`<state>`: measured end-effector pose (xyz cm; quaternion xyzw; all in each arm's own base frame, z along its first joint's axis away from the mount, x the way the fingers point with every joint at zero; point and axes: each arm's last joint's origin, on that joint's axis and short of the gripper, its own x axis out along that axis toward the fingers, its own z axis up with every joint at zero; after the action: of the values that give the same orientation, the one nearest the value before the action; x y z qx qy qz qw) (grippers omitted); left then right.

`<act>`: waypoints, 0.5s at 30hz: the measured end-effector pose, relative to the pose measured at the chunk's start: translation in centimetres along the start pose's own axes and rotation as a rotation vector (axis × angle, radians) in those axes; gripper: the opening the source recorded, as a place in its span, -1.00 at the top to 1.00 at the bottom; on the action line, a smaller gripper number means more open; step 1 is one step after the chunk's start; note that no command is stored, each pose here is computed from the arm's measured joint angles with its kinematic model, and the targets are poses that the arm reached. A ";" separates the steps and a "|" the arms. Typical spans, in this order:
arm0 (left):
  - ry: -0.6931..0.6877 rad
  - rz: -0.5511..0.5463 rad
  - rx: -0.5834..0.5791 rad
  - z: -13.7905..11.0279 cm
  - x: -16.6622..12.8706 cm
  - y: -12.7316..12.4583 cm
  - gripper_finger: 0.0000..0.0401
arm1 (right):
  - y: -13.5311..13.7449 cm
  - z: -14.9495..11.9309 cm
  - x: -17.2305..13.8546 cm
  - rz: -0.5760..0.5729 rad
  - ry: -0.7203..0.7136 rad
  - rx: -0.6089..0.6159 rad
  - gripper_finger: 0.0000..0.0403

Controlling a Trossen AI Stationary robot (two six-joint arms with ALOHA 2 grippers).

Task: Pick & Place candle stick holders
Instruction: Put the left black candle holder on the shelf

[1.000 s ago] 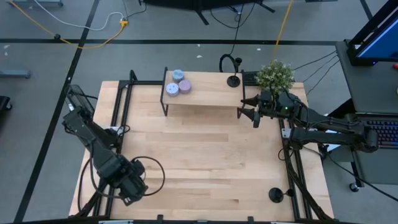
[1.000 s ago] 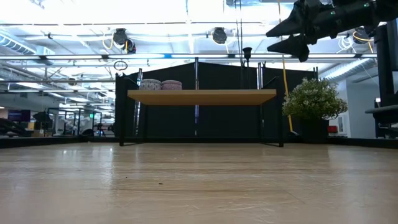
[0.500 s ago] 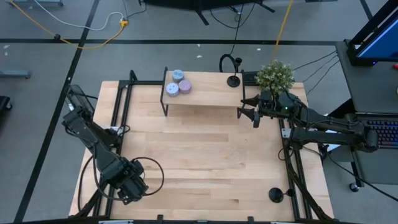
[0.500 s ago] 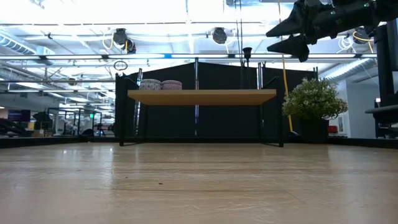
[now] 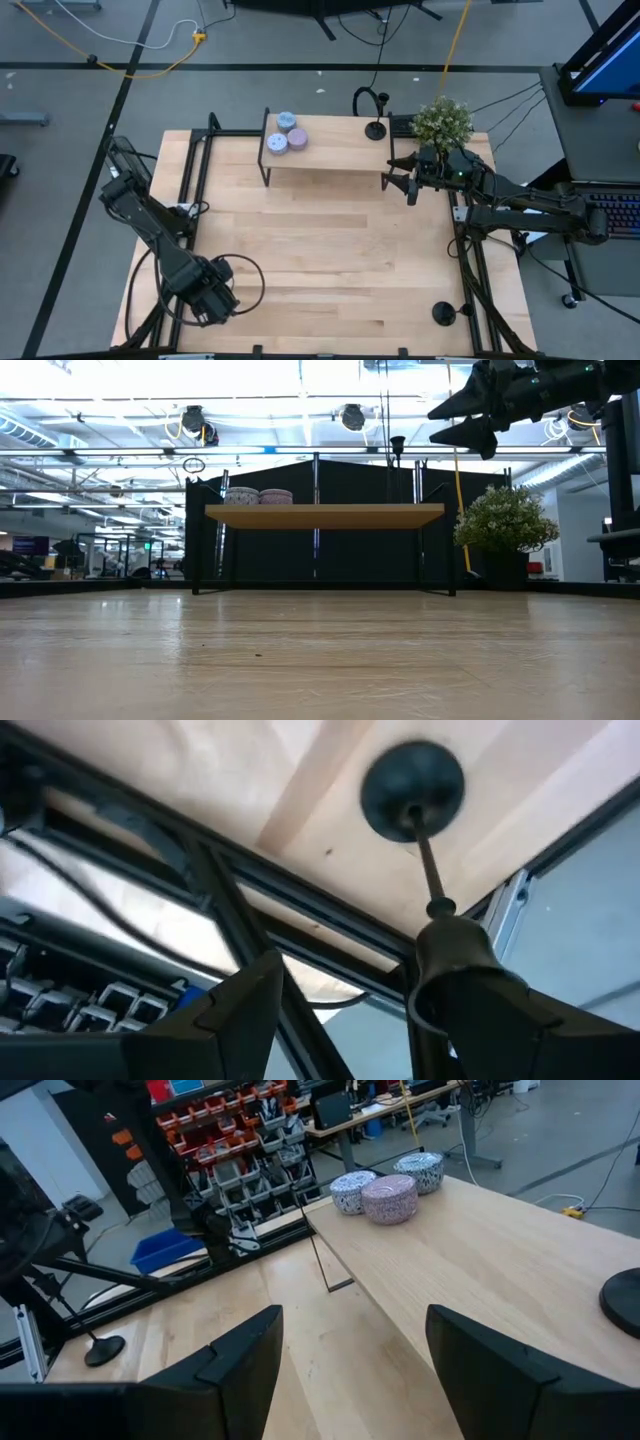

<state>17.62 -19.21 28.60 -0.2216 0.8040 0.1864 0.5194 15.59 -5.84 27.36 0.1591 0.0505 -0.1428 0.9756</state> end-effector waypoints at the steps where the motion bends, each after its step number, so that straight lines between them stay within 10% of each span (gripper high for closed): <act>1: 0.009 -0.007 0.012 0.1 0.3 -0.1 -0.25 | 0.0 0.0 0.0 0.000 0.000 0.000 -0.18; 15: -0.005 -0.148 0.093 1.2 1.6 -1.4 0.91 | 0.0 0.0 0.0 0.000 -0.003 0.000 -0.18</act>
<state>18.72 -20.02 26.61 -0.2555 0.7921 0.1104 0.5433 15.60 -5.84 27.39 0.1588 0.0492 -0.1428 0.9757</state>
